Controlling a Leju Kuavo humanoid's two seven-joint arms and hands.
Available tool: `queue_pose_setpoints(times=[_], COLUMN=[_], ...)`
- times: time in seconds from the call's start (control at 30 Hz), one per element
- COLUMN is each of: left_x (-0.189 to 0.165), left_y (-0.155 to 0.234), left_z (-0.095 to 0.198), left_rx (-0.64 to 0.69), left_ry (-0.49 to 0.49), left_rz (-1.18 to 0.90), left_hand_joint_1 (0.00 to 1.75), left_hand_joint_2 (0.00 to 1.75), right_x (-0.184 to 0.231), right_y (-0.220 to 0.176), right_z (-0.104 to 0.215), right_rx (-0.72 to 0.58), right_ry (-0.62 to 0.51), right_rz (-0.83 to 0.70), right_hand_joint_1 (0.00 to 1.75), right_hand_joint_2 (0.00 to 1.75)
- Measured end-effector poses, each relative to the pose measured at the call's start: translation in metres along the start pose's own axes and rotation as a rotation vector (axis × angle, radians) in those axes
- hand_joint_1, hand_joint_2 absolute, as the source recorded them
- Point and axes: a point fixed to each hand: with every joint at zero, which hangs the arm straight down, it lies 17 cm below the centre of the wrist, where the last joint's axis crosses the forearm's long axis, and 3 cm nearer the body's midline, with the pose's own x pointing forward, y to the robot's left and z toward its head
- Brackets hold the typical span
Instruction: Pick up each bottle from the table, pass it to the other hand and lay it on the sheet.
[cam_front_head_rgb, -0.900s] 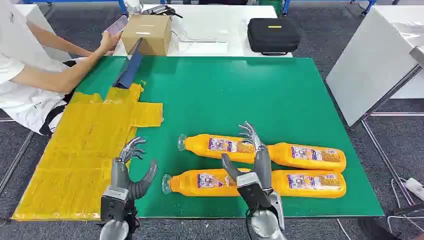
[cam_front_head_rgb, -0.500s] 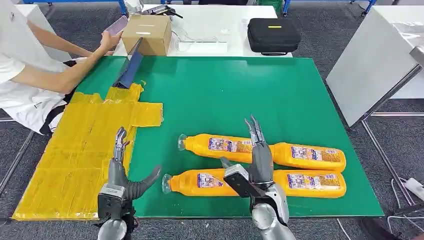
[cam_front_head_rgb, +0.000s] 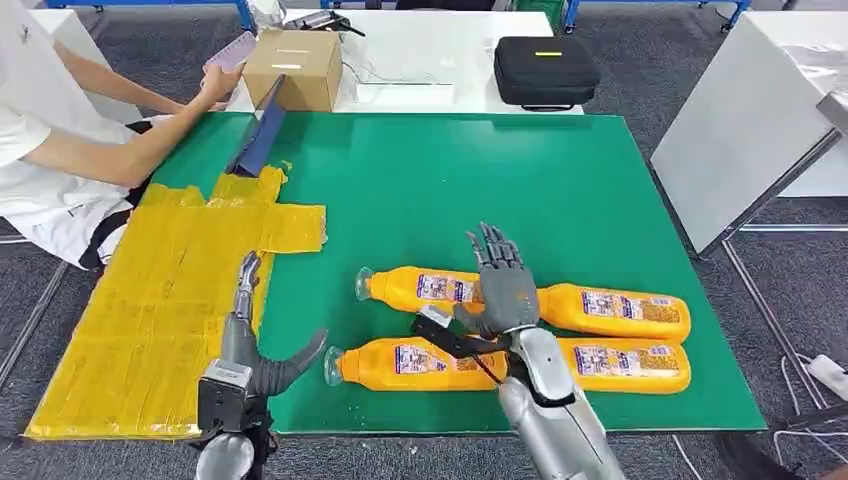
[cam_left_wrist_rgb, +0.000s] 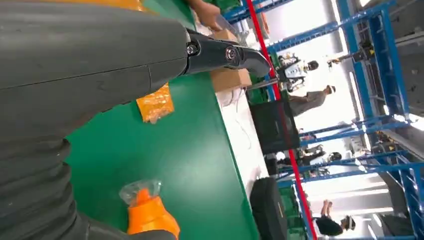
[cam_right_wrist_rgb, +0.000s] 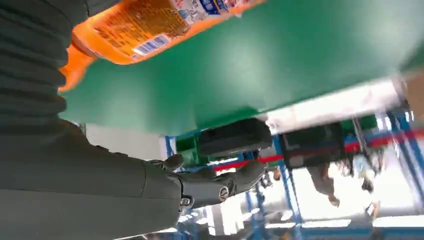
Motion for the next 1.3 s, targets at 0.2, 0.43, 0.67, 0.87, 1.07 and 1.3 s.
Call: queue_pose_setpoints(times=[0.2,0.43,0.67,0.87,1.07,1.3], left_x=[0.001,-0.004,-0.009,-0.011,-0.01,-0.011], left_y=[-0.008,-0.014,-0.017,-0.02,-0.027,-0.035], left_z=[-0.01,-0.011,-0.01,-0.012,-0.015,-0.013], left_rx=[-0.017,-0.032,-0.034,-0.039,-0.05,-0.072], left_ry=[-0.009,0.0,0.015,0.018,0.018,0.024], left_rz=[0.012,0.018,0.027,0.034,0.055,0.066], left_hand_joint_1=[0.0,0.0,0.0,0.0,0.0,0.0], left_hand_joint_2=[1.75,1.75,1.75,1.75,1.75,1.75], right_x=[-0.001,0.003,0.018,0.013,-0.011,-0.038], right_y=[0.031,0.05,0.069,0.078,0.087,0.085], right_z=[-0.022,-0.026,-0.022,-0.021,-0.022,-0.022], right_rx=[0.163,0.237,0.316,0.375,0.452,0.459], right_ry=[-0.039,-0.073,-0.117,-0.099,-0.028,0.083], right_rz=[0.106,0.14,0.137,0.168,0.236,0.295], right_hand_joint_1=[0.0,0.0,0.0,0.0,0.19,1.5], right_hand_joint_2=[1.75,1.75,1.75,1.75,1.75,1.75])
